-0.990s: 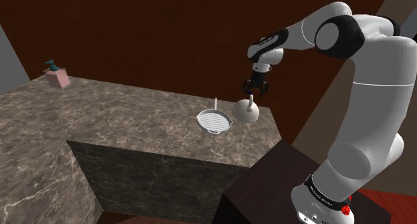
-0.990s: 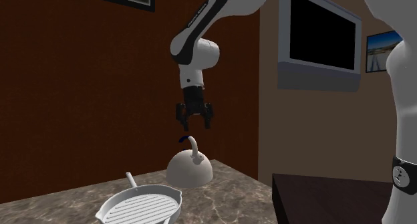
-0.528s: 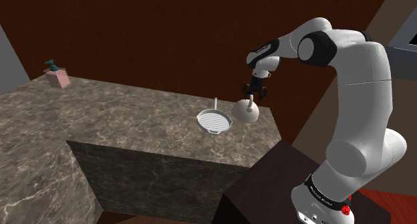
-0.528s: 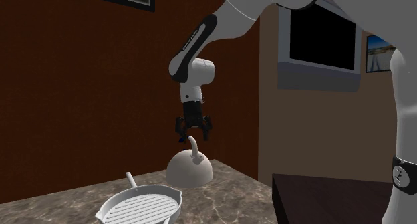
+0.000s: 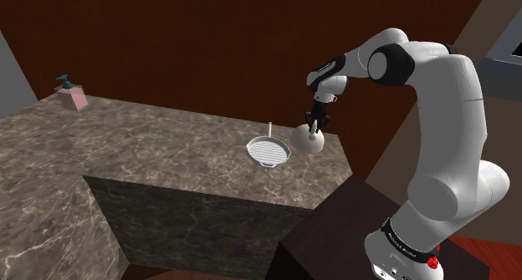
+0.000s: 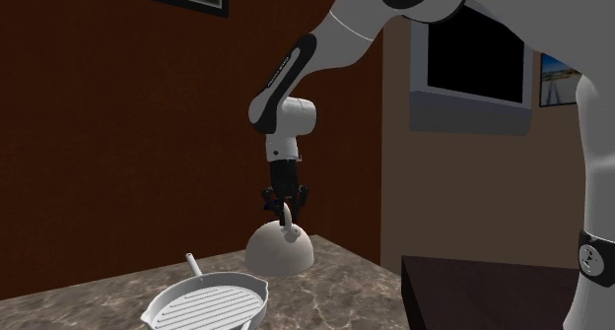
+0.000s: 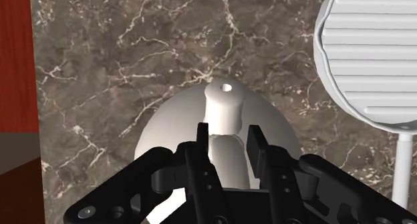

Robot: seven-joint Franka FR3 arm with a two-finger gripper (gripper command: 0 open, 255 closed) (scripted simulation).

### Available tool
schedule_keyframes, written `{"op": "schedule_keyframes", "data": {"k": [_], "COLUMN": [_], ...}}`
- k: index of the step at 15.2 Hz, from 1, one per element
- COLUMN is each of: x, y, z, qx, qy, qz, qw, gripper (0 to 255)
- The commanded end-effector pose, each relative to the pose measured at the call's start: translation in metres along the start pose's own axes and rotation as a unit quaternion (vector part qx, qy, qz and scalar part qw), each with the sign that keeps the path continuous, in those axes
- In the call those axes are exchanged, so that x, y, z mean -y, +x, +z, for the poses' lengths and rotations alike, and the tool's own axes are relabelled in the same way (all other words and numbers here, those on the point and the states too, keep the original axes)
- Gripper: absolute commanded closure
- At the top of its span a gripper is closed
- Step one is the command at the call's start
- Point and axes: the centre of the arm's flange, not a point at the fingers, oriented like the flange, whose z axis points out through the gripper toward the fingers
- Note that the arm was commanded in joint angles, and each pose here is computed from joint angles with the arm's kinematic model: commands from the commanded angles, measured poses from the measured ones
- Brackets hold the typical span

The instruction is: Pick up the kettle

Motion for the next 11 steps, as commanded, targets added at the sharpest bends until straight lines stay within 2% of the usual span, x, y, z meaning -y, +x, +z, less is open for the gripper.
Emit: {"op": "schedule_keyframes", "data": {"k": [1, 8, 11], "x": [0.0, 0.0, 0.0], "y": [0.001, -0.001, -0.005], "z": [0.0, 0.001, -0.015], "qx": [0.0, 0.0, 0.0], "qy": [0.0, 0.0, 0.0], "qz": [0.0, 0.0, 0.0], "qw": [1.0, 1.0, 1.0], "gripper": [255, 255, 255]}}
